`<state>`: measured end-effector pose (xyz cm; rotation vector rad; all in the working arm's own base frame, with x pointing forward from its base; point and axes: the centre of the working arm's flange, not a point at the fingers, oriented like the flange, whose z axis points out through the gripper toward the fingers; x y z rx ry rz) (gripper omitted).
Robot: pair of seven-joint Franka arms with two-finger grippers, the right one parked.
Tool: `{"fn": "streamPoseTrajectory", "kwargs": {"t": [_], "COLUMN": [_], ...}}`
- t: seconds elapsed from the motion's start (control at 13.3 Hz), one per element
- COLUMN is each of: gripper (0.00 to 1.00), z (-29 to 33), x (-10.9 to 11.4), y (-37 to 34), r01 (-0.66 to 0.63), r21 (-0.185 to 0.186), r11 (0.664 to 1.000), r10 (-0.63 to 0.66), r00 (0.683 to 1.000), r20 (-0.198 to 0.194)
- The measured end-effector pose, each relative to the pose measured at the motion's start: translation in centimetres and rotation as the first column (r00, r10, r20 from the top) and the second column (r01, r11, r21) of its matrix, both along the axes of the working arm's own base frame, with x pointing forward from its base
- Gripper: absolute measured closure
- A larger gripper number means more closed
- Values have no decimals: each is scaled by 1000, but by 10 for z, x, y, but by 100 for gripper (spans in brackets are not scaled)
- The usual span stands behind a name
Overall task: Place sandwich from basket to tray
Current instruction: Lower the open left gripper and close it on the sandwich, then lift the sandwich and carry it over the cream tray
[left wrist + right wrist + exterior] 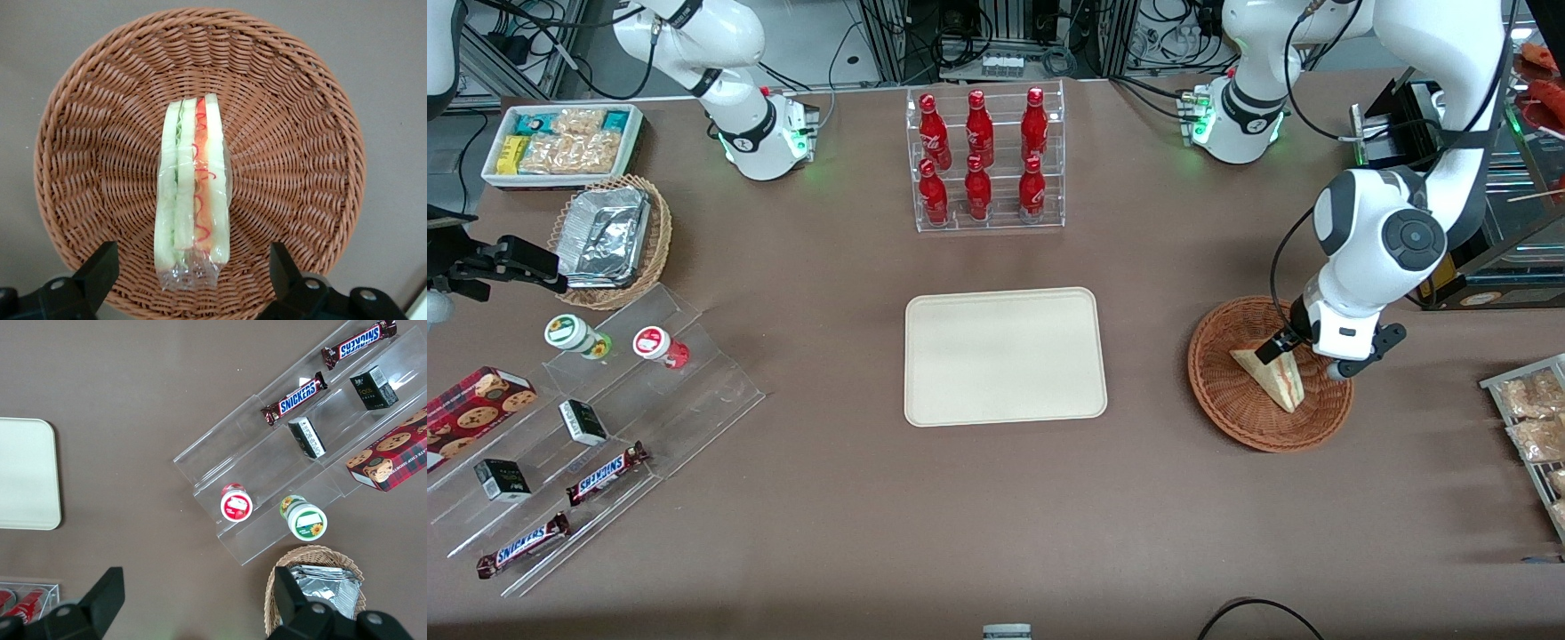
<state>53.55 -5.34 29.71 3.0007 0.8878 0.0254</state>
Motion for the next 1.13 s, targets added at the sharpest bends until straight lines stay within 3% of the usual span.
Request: {"fn": "streamPoseTrajectory", "kwargs": {"t": [0.53,0.6,0.9,1.13], "gripper": [3,10,56,68], "z": [-46,-49,-47,-27], "x": [3,2,-1,-6], "y": [0,0,3,5], "r01": [6,6,6,47], "r21": [-3,-2,5,48], "r11": [1000,1000,1000,998], "r10": [-6,-6,-6,-45], "r00": [1000,1000,1000,997], "r20": [-4,-9,-18,-60]}}
